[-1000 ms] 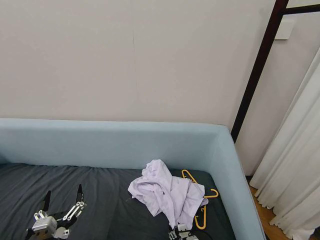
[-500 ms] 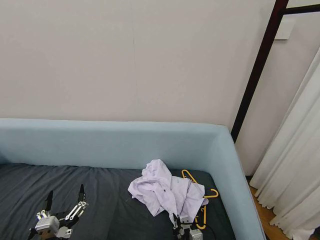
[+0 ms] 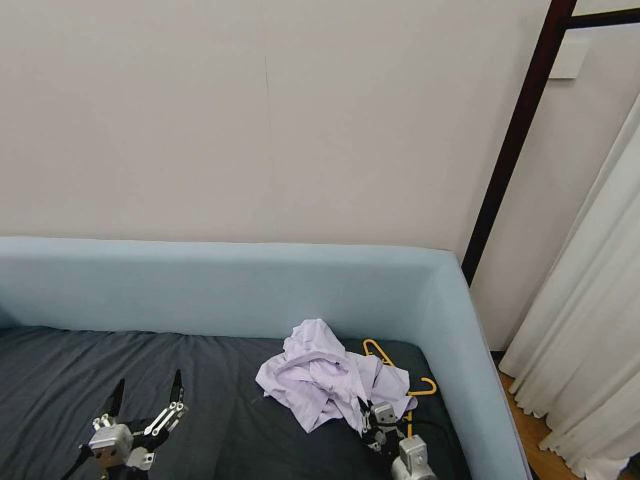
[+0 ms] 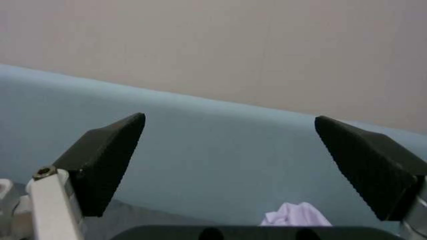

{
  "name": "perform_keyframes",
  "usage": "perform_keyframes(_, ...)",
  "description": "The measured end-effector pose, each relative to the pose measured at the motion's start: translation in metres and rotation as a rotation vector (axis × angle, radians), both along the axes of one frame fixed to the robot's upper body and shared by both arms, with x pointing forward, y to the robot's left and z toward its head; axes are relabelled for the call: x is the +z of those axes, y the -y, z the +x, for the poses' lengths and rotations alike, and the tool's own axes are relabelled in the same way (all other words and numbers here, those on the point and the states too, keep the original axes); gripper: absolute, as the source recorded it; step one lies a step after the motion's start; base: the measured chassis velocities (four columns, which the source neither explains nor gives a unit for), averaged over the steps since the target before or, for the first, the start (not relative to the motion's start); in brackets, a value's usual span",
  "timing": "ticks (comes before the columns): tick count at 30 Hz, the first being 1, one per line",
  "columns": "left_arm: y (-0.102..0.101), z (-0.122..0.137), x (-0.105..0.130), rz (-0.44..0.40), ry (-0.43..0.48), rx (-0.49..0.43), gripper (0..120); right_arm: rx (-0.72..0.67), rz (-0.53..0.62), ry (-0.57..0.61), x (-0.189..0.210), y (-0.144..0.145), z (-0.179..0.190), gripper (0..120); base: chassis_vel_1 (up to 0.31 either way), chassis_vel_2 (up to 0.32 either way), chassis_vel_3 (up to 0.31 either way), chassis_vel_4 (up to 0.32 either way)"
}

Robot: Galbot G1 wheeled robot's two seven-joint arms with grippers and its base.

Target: Pick up the clothes from the sofa and hang them on the clothes hanger.

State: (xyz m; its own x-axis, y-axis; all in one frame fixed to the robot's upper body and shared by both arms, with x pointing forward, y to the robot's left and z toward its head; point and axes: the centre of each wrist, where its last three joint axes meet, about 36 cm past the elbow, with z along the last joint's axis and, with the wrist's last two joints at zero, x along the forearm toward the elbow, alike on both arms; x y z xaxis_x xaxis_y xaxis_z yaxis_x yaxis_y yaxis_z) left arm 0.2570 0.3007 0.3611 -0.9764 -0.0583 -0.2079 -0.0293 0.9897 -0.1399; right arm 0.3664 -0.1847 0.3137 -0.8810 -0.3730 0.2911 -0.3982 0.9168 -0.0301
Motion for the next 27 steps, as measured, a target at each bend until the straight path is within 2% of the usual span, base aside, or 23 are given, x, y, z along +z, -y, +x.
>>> perform_keyframes(3,-0.018,0.02,-0.011,0.008,0.017,-0.123,100,0.012,0.009,0.006,-0.001,0.004,0.001,0,0.0,0.0,0.0,0.0)
perform_keyframes(4,-0.018,0.02,-0.011,0.008,0.017,-0.123,100,0.012,0.009,0.006,-0.001,0.004,0.001,0,0.0,0.0,0.0,0.0)
perform_keyframes(6,-0.042,0.043,-0.022,0.081,0.042,-0.251,100,0.018,0.014,0.007,-0.004,0.005,0.001,0,0.0,0.0,0.0,0.0)
perform_keyframes(8,-0.05,0.05,-0.025,0.108,0.045,-0.287,100,0.019,0.016,0.006,-0.005,0.006,0.001,0,0.0,0.0,0.0,0.0)
perform_keyframes(11,-0.091,0.085,-0.048,0.251,0.04,-0.428,100,0.009,0.052,0.008,-0.009,0.009,0.004,0,0.0,0.0,0.0,0.0)
perform_keyframes(12,-0.091,0.085,-0.048,0.251,0.04,-0.428,100,0.009,0.052,0.008,-0.009,0.009,0.004,0,0.0,0.0,0.0,0.0)
perform_keyframes(14,-0.109,0.104,-0.06,0.321,0.033,-0.48,100,0.001,0.091,0.006,-0.009,0.009,0.005,0,0.0,0.0,0.0,0.0)
perform_keyframes(15,-0.109,0.104,-0.06,0.321,0.033,-0.48,100,0.001,0.091,0.006,-0.009,0.009,0.005,0,0.0,0.0,0.0,0.0)
perform_keyframes(16,-0.123,0.12,-0.068,0.35,0.018,-0.493,100,-0.004,0.104,0.008,-0.009,0.009,0.006,0,0.0,0.0,0.0,0.0)
perform_keyframes(17,-0.128,0.129,-0.072,0.359,0.009,-0.499,100,-0.006,0.107,0.008,-0.009,0.009,0.006,0,0.0,0.0,0.0,0.0)
perform_keyframes(19,-0.13,0.135,-0.074,0.364,0.004,-0.506,100,-0.007,0.109,0.008,-0.009,0.009,0.007,0,0.0,0.0,0.0,0.0)
perform_keyframes(22,-0.141,0.168,-0.077,0.399,-0.01,-0.55,100,-0.01,0.113,0.009,-0.009,0.009,0.008,0,0.0,0.0,0.0,0.0)
perform_keyframes(23,-0.141,0.168,-0.077,0.399,-0.01,-0.55,100,-0.01,0.113,0.009,-0.009,0.009,0.008,0,0.0,0.0,0.0,0.0)
perform_keyframes(24,-0.143,0.188,-0.08,0.415,-0.019,-0.57,100,-0.01,0.115,0.009,-0.009,0.009,0.008,0,0.0,0.0,0.0,0.0)
perform_keyframes(27,-0.13,0.215,-0.098,0.415,-0.042,-0.607,100,-0.008,0.133,0.017,-0.009,0.01,0.01,0,0.0,0.0,0.0,0.0)
